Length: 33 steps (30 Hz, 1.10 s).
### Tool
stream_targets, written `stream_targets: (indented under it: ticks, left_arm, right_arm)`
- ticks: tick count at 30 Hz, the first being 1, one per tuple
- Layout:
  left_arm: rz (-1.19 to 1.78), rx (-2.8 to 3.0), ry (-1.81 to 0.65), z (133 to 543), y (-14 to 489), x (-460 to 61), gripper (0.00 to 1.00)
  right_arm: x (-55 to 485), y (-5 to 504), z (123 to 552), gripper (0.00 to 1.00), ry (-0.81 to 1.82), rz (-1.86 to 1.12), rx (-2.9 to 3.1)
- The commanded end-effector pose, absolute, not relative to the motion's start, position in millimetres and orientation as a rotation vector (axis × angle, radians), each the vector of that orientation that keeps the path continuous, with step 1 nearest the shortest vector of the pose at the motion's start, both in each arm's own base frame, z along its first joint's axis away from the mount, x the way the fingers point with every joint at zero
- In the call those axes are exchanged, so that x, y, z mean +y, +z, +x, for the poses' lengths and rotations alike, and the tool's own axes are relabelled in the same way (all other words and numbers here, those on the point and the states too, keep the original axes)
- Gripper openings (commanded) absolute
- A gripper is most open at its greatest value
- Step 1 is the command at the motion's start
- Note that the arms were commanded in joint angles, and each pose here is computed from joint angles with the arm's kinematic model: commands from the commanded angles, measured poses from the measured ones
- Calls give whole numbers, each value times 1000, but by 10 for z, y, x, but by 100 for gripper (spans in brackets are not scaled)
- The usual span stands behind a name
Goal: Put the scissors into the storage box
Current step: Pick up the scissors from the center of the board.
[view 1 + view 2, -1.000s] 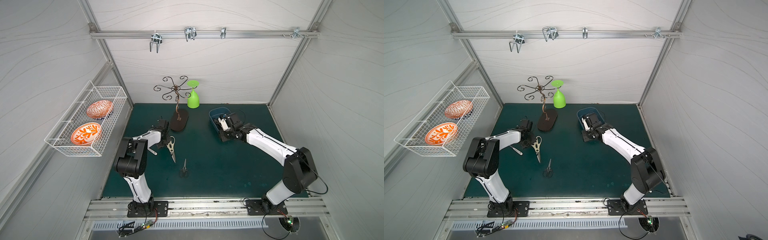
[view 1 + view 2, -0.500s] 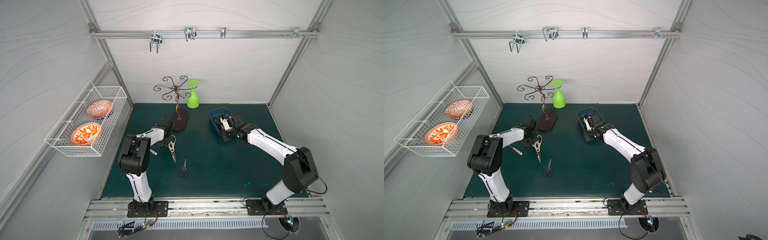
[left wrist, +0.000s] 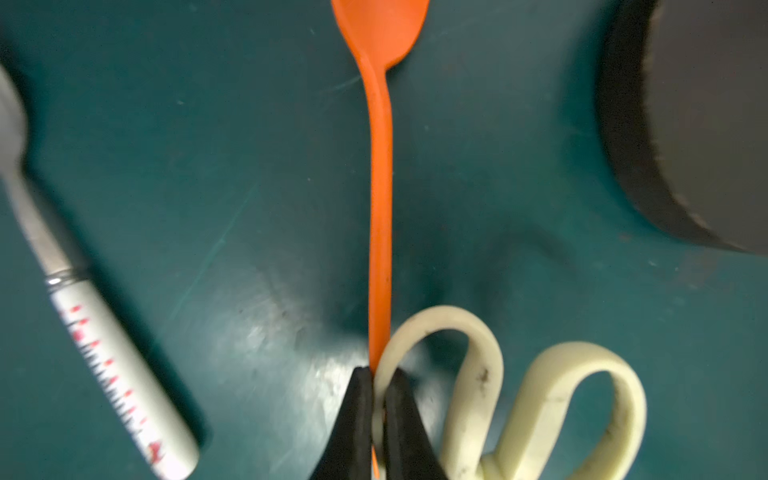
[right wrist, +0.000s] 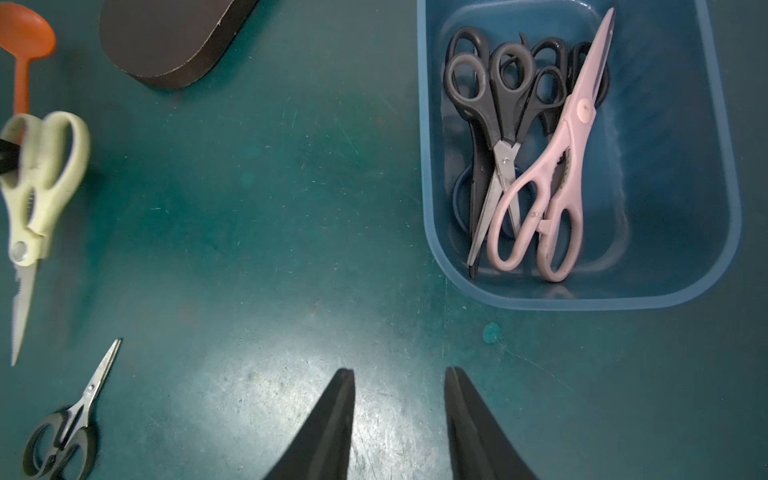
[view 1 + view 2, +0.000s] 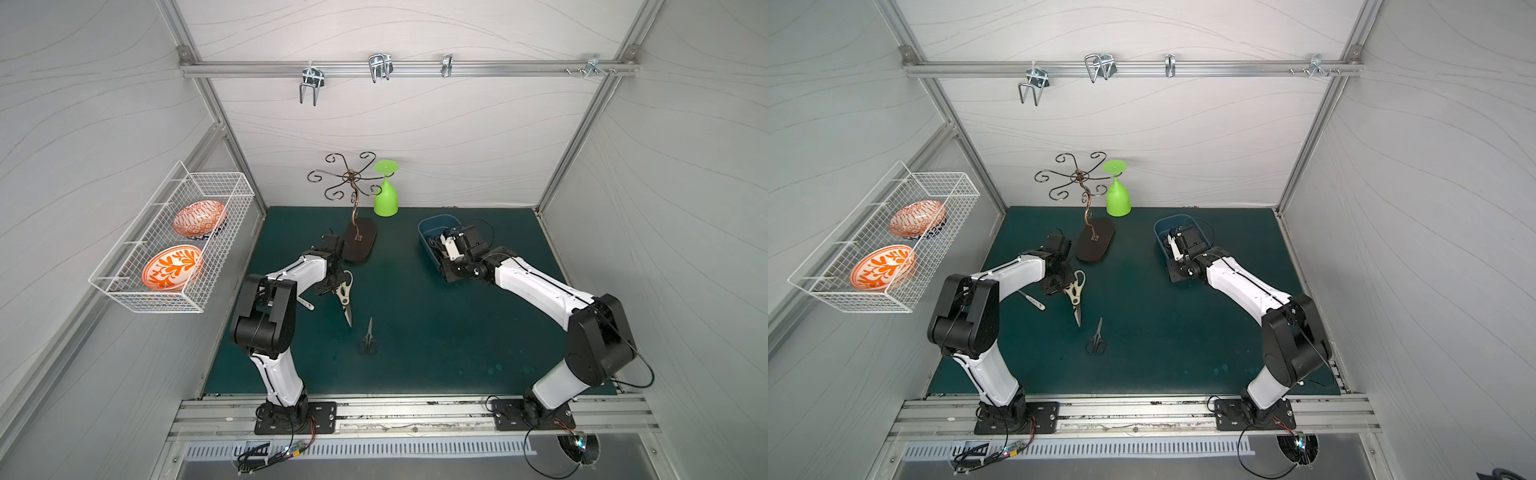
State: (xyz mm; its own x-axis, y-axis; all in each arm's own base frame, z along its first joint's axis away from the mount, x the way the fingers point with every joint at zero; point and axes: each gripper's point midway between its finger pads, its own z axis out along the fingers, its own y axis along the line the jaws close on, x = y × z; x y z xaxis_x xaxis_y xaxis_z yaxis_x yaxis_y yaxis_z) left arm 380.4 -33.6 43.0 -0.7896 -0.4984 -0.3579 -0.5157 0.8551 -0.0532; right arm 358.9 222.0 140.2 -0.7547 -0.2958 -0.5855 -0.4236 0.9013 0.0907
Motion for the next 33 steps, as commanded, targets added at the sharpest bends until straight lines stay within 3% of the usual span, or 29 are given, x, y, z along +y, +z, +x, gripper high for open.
stream_targets:
  ticks: [1,10,22,33]
  left_arm:
    - [-715,2628,35,3845,705,-359,0]
    - [-723,2624,18,3831,690,-372,0]
    - [-761,2692,70,3795,286,-361,0]
    - [-748,2653,-81,3822,512,-533,0]
  right_arm:
    - [2181,1415,3585,41,290,-490,2476]
    - [2139,1420,3598,40,264,-483,2475]
    - [2120,1402,3594,41,254,-482,2477]
    - [2088,1368,3604,41,253,-465,2489]
